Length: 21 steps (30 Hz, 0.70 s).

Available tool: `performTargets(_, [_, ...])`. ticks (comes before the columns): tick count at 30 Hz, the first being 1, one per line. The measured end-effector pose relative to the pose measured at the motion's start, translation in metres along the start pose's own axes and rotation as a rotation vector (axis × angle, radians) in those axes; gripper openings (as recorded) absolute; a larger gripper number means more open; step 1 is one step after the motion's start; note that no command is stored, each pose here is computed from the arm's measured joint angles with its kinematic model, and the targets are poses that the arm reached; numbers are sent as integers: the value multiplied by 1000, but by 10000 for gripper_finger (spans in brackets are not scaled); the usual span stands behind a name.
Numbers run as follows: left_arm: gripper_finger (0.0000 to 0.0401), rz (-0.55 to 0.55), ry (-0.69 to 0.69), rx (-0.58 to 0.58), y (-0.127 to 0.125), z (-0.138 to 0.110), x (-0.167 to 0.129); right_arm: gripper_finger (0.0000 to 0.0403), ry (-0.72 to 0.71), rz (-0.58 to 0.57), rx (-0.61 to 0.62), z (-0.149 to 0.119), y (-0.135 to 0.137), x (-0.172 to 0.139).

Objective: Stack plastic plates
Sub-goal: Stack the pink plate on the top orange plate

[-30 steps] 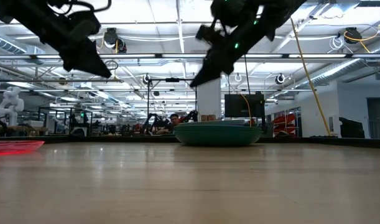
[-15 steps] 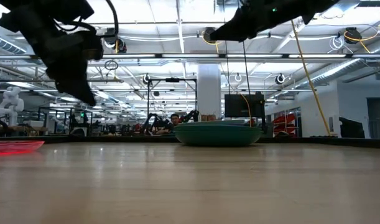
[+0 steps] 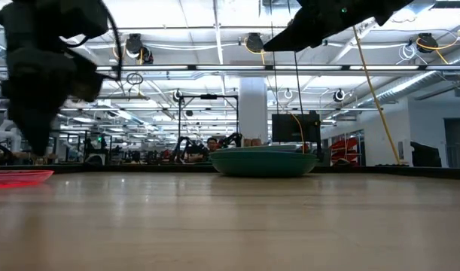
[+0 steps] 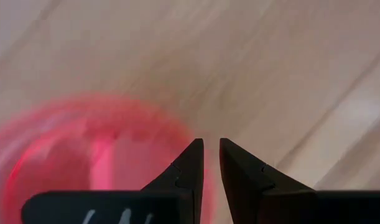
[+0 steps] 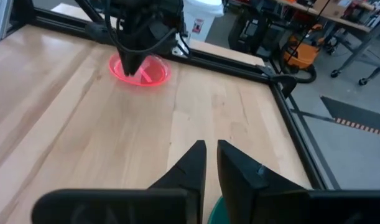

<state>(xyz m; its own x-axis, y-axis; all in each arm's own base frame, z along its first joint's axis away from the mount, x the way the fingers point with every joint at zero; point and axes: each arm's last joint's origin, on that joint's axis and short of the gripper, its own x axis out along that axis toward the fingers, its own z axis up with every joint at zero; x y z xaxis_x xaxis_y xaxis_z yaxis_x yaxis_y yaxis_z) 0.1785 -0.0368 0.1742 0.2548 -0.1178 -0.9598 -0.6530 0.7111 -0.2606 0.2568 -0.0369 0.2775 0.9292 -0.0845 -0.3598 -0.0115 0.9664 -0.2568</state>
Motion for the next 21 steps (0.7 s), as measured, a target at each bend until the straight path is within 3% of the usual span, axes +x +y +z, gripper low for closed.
performTargets(3, [58,95,88,-69,2,-10,-3,33,14,4,2,-1,0,0])
performTargets(7, [58,155,106,-148,3,-17,-5,33,14,4,1,-1,0,0])
performTargets(11, [58,214,111,-155,6,-23,-3,33,15,5,1,-2,0,0])
performTargets(21, [58,243,65,-153,6,-22,-2,33,15,5,4,-1,0,0])
